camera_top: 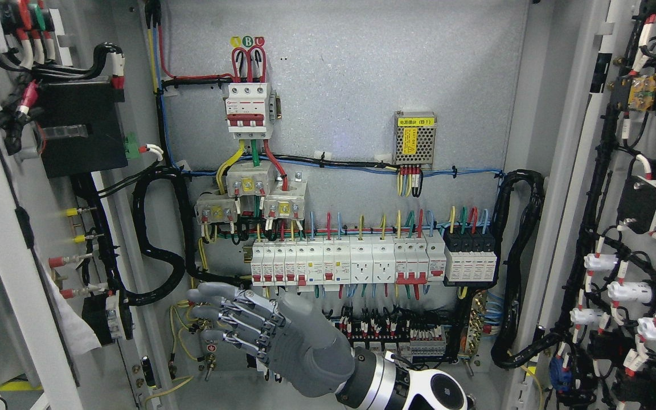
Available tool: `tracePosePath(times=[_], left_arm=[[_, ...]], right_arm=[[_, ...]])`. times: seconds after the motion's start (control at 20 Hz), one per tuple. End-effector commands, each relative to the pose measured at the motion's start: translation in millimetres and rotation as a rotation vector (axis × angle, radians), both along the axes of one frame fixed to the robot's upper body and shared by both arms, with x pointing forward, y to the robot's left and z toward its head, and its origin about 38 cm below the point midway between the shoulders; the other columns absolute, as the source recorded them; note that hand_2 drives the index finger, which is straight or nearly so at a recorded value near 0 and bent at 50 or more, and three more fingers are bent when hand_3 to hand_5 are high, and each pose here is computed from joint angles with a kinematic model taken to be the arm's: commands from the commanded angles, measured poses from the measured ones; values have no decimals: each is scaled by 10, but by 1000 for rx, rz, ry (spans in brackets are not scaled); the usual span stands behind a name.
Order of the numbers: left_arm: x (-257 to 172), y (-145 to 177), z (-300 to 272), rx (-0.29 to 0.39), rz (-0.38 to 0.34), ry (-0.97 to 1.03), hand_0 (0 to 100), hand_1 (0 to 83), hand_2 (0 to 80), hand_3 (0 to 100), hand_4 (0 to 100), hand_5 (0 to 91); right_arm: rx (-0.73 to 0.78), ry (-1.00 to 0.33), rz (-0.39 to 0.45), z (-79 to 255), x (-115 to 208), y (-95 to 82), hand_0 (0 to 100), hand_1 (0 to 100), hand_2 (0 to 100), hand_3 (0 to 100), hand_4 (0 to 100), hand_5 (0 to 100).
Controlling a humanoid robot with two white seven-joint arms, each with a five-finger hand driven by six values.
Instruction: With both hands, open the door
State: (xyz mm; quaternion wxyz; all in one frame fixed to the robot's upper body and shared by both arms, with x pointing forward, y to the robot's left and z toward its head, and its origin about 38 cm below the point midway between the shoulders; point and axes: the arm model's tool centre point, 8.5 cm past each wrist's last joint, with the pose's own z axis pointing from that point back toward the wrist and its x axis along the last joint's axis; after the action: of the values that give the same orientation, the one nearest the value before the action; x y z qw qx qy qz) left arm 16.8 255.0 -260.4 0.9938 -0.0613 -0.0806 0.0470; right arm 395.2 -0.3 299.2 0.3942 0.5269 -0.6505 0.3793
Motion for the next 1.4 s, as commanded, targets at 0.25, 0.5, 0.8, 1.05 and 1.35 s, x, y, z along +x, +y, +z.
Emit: tracePosePath(times=[0.25, 0.5, 0.8, 1.05, 1.35], left_arm=[[116, 177, 16, 25, -3, -36, 291, 0, 28, 28, 33, 0], [116, 166, 15, 22, -3, -36, 291, 0, 28, 28, 33, 0], [110, 177, 16, 24, -3, -34, 291, 0, 28, 28, 32, 0], [111, 177, 16, 24, -3, -34, 291, 0, 28, 28, 33, 0], [116, 166, 15, 22, -3, -36, 291, 0, 28, 28, 33, 0]], right_arm=[[-105, -4, 167, -319, -447, 504, 219, 0, 0, 0, 0, 0], [-120, -17, 192, -351, -521, 587, 219, 0, 0, 0, 0, 0], [-143, -41, 145, -252, -362, 627, 219, 0, 0, 0, 0, 0], [-155, -43, 170, -286, -429, 678, 219, 0, 0, 0, 0, 0], [-149, -42, 210, -319, -526, 753, 219, 0, 0, 0, 0, 0]])
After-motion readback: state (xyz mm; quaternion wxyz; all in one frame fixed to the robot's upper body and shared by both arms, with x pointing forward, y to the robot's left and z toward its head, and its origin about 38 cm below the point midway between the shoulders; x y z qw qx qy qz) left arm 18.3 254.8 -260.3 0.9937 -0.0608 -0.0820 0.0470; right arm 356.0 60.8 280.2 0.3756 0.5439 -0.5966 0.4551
